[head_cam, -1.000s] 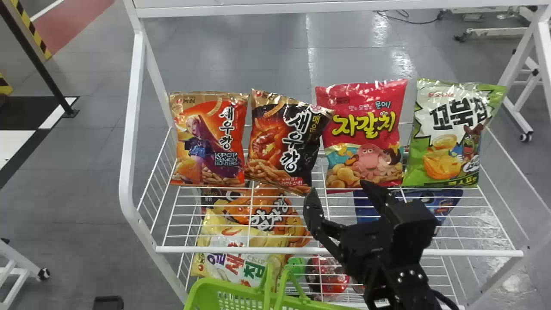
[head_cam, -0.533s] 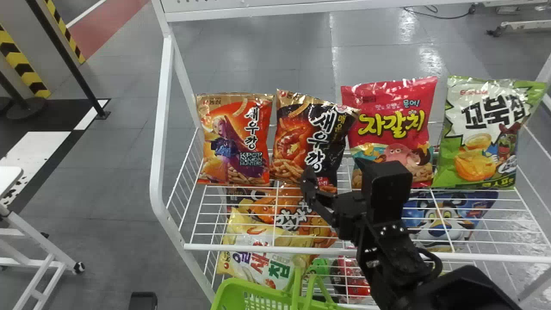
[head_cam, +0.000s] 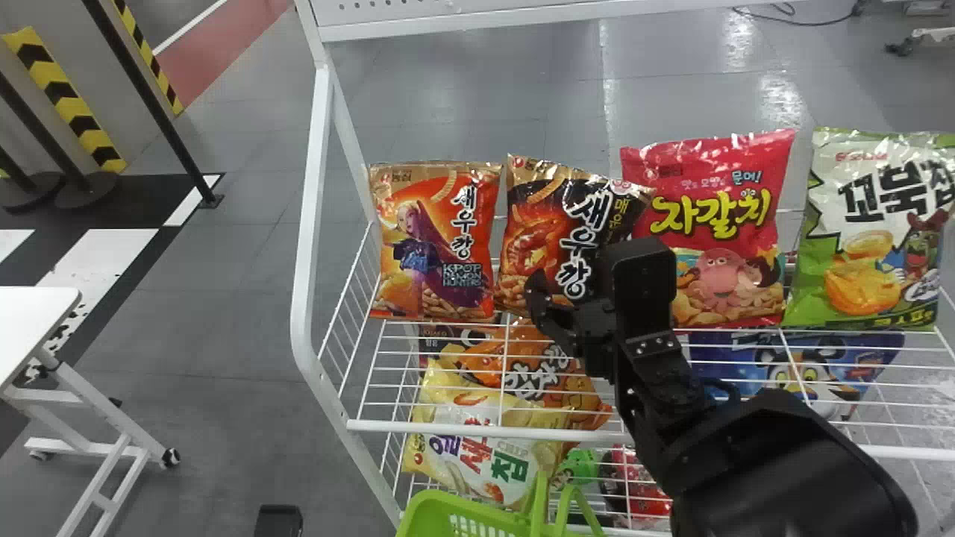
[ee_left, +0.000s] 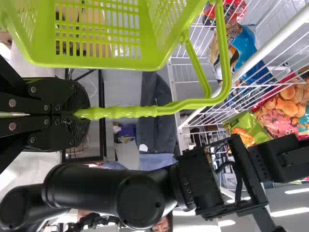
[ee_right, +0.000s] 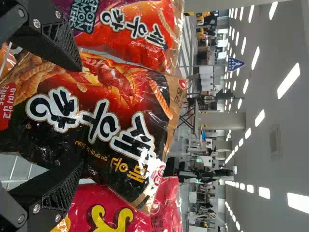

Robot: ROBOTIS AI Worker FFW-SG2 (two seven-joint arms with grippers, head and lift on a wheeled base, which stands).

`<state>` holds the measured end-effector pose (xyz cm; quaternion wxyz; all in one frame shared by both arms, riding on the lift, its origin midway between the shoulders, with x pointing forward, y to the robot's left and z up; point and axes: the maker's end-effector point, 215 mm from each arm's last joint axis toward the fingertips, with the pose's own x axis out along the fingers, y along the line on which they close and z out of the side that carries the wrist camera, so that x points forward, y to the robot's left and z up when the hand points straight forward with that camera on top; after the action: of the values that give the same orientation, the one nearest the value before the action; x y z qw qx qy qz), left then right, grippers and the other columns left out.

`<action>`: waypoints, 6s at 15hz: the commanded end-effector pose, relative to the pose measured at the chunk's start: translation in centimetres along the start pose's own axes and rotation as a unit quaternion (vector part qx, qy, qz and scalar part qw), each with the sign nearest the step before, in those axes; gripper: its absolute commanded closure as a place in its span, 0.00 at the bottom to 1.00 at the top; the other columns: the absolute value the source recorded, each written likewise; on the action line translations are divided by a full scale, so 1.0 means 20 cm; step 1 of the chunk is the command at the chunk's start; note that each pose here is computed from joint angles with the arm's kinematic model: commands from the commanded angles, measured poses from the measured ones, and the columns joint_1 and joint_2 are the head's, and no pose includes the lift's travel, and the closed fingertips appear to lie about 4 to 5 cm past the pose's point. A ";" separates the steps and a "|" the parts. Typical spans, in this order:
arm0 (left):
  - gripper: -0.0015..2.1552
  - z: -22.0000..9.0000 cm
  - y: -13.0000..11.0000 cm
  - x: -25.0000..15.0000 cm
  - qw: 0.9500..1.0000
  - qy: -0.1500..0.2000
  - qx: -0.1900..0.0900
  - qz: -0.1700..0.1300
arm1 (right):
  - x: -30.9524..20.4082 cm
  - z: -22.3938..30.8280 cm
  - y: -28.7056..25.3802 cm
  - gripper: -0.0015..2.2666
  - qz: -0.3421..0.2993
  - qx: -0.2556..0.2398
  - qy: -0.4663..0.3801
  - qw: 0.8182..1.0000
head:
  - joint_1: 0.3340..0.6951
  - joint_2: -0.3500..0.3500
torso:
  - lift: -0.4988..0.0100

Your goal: Hold basket handle with left hand then pick spicy shrimp crackers with right hand and place into basket

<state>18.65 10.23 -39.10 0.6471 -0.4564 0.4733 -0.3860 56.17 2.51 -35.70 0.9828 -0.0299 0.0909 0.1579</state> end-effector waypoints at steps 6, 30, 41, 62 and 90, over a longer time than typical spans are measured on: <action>0.88 0.00 0.01 0.01 1.000 0.004 -0.007 -0.007 | 0.02 -0.03 0.06 0.08 0.002 -0.014 0.011 1.000 | 1.00 0.79 | 0.91; 0.88 0.00 0.05 0.06 1.000 0.011 -0.016 -0.003 | -0.29 0.26 0.18 0.86 0.029 0.066 -0.033 0.997 | 1.00 0.82 | 0.91; 0.88 0.00 0.07 0.11 1.000 0.009 -0.010 0.008 | -1.09 0.16 -0.07 0.86 0.047 0.046 0.039 0.997 | 1.00 0.64 | 0.91; 0.88 0.06 0.06 0.02 0.999 -0.033 -0.014 0.012 | -1.75 -0.72 0.15 0.86 0.117 -0.039 0.364 0.923 | 1.00 0.61 | 0.91; 0.88 0.03 0.05 0.06 1.000 -0.017 -0.009 0.011 | -1.46 -0.61 -0.04 0.04 0.026 -0.050 0.296 0.954 | 1.00 0.64 | 0.91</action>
<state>19.54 9.34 -40.18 0.6540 -0.4614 0.4715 -0.3703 25.84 -7.29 -43.69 0.8897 -0.1346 0.3940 0.1872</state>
